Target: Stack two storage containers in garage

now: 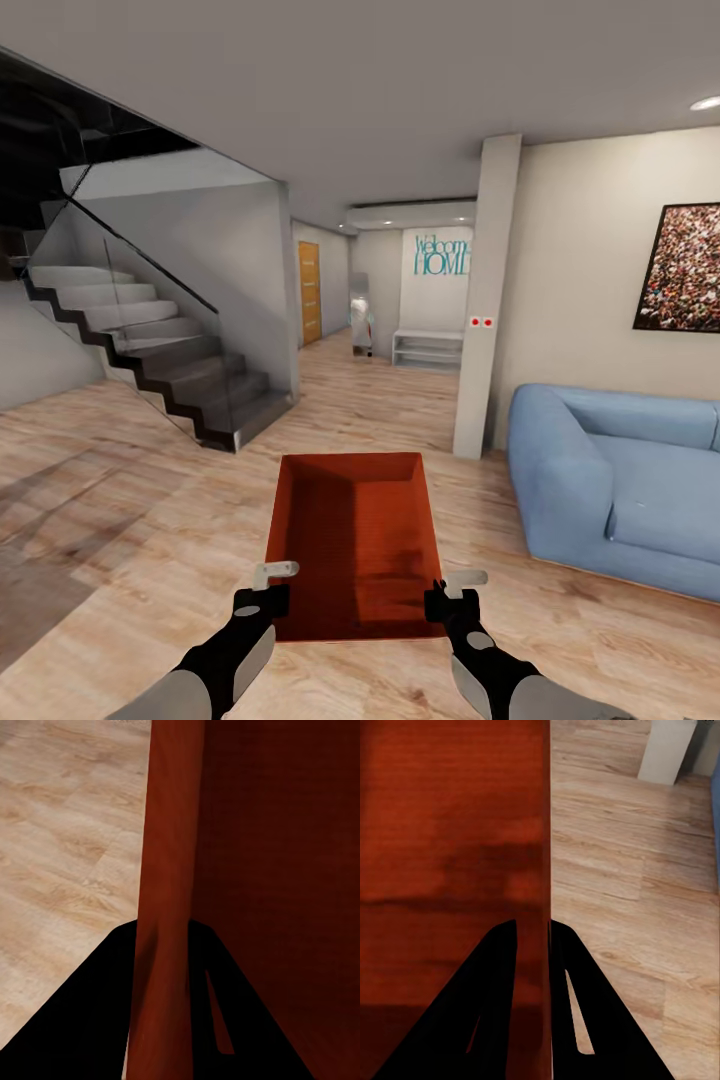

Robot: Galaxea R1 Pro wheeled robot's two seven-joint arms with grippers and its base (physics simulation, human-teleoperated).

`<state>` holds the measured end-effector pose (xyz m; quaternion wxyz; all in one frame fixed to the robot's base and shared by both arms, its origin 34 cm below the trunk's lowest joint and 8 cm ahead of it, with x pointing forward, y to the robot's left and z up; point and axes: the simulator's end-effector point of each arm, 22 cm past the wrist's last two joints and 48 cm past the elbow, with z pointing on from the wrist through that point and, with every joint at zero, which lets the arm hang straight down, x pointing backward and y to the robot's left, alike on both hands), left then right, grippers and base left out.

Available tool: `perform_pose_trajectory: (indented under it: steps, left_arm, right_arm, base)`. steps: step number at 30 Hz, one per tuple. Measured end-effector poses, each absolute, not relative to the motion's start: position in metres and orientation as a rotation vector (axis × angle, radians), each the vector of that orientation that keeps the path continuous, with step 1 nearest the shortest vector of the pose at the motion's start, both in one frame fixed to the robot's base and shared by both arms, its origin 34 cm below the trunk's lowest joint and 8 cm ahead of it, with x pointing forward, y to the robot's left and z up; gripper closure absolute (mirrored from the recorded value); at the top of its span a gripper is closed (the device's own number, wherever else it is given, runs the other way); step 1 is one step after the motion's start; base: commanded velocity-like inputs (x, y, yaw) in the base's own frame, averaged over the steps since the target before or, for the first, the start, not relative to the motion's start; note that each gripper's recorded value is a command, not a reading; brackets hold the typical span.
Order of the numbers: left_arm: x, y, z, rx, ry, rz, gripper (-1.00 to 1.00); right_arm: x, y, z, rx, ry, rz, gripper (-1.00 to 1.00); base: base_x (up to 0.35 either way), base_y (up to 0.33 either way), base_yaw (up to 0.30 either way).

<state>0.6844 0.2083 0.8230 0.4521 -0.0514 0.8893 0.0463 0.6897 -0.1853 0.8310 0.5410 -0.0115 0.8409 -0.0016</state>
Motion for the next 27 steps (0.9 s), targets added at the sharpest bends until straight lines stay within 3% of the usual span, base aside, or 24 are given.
perform_pose_trajectory:
  steps: [27]
  left_arm:
    - [0.6841,0.2082,0.8226,-0.128,2.198,0.114,1.00]
  right_arm:
    - [0.6896,-0.1853,0.8309,-0.028,1.999,-0.004,1.00]
  base:
    - [0.322,0.000,0.000]
